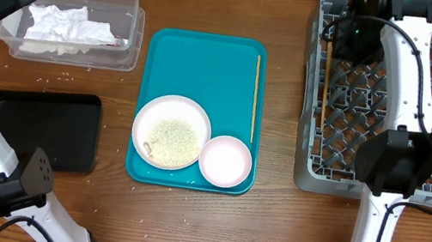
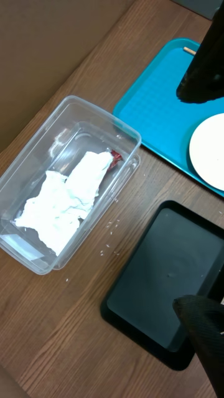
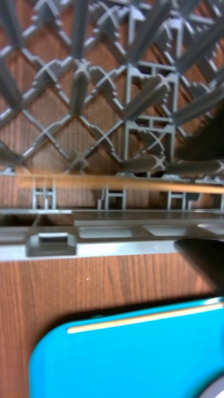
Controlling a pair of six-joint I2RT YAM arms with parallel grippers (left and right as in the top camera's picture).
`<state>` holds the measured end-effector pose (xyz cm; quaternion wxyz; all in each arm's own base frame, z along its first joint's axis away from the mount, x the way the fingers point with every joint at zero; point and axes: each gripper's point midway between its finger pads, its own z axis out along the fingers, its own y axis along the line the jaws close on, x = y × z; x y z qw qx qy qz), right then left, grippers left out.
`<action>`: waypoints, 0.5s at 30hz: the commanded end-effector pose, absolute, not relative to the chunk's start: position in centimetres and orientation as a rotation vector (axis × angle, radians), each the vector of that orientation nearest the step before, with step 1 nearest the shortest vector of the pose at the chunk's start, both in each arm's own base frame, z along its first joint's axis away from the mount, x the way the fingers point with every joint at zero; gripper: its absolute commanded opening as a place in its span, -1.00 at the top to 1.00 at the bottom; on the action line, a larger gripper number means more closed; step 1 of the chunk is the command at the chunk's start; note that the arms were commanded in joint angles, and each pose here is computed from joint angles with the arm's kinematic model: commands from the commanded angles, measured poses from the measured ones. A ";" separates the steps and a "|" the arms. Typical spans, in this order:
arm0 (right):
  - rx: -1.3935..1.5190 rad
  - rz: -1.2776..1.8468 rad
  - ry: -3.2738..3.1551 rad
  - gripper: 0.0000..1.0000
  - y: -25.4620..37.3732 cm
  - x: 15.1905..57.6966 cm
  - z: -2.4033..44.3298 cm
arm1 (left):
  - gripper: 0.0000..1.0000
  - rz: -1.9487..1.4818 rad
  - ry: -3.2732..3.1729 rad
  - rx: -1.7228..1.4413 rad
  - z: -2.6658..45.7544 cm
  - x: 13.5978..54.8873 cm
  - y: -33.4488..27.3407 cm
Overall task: Sort waste into correct bins and load items into the dishwasher
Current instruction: 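Carry the chopstick right and lay it in the dish rack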
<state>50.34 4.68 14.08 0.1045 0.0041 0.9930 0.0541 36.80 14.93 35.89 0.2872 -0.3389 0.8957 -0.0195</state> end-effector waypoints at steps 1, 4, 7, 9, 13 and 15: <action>0.072 0.182 2.905 -0.01 4.9 50.3 15.2 | -1.00 -0.034 2.398 -0.888 35.9 36.7 15.1; 0.105 0.251 2.902 -0.04 5.6 50.1 15.9 | -1.00 -0.034 2.398 -0.888 35.9 36.7 15.1; 0.072 0.435 2.894 -0.04 8.0 49.4 17.3 | -1.00 -0.034 2.398 -0.888 35.9 36.7 15.1; 0.035 0.550 2.888 -0.03 10.1 49.0 17.9 | -1.00 -0.034 2.398 -0.888 35.9 36.7 15.1; -0.045 0.561 2.901 -0.04 14.3 48.2 17.7 | -1.00 -0.034 2.398 -0.888 35.9 36.7 15.1; -0.033 0.462 2.901 -0.04 15.1 48.3 17.3 | -1.00 -0.035 2.398 -0.888 35.9 36.7 15.1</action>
